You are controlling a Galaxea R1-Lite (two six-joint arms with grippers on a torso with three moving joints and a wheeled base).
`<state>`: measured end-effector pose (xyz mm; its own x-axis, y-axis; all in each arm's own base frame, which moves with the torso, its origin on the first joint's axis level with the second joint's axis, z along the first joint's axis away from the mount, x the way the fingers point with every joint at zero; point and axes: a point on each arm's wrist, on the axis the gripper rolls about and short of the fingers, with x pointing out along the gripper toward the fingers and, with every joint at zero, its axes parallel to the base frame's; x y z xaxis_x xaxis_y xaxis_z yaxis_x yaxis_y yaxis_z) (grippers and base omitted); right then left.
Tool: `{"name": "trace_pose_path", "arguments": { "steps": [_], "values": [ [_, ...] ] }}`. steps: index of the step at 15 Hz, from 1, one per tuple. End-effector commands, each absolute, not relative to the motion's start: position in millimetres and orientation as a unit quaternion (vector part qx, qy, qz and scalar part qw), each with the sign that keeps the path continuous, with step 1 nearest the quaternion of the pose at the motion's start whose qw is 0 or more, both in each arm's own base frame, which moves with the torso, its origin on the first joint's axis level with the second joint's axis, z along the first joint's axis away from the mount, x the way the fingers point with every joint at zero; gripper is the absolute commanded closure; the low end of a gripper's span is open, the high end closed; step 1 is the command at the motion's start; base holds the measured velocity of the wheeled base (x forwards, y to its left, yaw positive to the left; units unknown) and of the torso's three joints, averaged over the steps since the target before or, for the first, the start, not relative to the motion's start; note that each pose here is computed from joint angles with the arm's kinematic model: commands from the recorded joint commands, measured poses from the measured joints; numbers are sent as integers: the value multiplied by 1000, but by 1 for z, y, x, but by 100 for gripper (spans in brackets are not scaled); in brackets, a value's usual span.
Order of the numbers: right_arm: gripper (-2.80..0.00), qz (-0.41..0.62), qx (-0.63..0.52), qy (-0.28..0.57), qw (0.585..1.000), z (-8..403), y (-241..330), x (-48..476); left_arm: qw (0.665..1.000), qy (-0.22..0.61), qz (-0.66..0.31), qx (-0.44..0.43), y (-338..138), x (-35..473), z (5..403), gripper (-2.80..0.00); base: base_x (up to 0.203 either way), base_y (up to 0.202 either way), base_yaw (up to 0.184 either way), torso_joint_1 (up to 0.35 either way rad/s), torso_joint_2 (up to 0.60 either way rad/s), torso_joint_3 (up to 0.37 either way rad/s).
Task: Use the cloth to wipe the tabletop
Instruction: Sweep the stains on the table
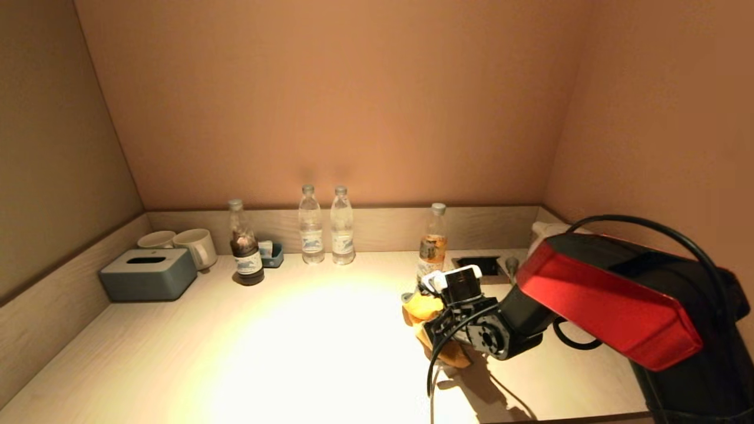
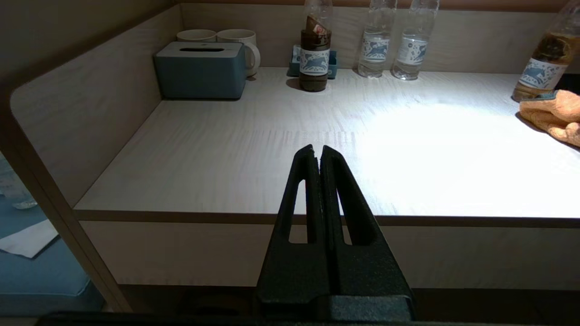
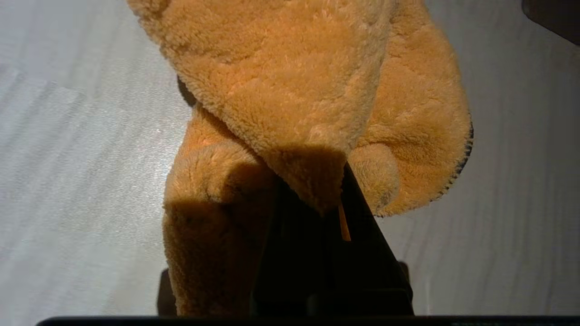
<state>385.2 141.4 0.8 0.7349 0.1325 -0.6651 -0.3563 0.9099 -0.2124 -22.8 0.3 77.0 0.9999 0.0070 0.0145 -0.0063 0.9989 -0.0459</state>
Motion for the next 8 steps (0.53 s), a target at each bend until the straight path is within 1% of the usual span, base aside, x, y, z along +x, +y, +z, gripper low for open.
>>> {"name": "trace_pose_path", "arguments": {
  "steps": [1, 4, 8],
  "values": [
    [0, 106, -152, 329, 926, 13, 116, 392, 1000, -8, 4, -23, 0, -23, 77, 0, 0, 0, 0, 0, 0, 0],
    [0, 67, -141, 330, 931, 25, 77, 391, 1000, -8, 4, -23, 0, -23, 77, 0, 0, 0, 0, 0, 0, 0],
    [0, 54, -136, 309, 940, 42, 65, 384, 1000, -8, 4, -23, 0, -23, 77, 0, 0, 0, 0, 0, 0, 0]
  ]
}}
